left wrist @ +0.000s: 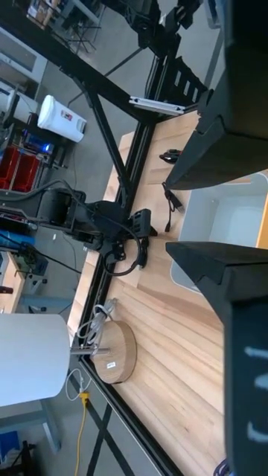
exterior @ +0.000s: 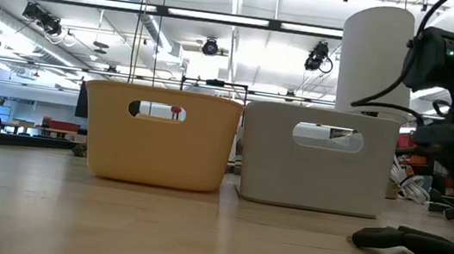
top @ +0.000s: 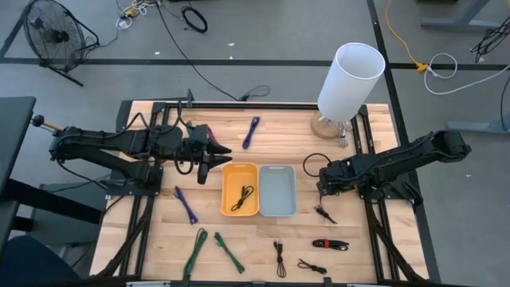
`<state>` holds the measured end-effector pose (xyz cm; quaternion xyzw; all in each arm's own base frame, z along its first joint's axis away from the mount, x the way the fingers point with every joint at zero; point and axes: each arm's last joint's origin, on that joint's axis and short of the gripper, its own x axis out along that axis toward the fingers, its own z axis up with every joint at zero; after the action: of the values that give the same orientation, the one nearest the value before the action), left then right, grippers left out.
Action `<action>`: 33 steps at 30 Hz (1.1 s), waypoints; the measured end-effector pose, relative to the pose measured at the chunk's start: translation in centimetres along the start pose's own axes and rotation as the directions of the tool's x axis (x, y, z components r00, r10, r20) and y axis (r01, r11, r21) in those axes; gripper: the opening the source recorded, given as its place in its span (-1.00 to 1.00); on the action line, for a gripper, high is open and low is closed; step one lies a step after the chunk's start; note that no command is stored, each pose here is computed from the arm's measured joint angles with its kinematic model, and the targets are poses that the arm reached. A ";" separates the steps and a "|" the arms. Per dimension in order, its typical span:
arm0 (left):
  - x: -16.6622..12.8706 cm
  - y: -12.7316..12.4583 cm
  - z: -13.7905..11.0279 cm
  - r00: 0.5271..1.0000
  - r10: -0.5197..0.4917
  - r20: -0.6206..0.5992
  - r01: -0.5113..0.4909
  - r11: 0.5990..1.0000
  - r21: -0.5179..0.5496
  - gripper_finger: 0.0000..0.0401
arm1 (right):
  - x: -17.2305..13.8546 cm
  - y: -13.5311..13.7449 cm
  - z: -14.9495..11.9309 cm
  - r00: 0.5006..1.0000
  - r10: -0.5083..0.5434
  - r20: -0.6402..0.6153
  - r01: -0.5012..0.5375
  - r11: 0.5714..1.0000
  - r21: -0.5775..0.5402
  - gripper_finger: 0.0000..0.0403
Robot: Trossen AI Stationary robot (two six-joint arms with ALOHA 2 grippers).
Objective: Pick & Place USB Port
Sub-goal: Put the black charger cable into the yellow bin
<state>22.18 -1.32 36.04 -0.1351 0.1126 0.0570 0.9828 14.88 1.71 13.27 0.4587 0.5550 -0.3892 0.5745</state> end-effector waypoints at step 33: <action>0.0 -0.1 0.4 0.999 -0.002 0.044 0.002 1.000 -0.007 -0.37 | -15.4 6.7 1.0 0.864 0.413 0.287 -0.307 0.886 -0.347 -0.99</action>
<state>22.28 -1.30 36.45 -0.1374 0.0904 0.0595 0.9846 20.37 1.65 29.18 0.3885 0.3971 -0.2641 0.7884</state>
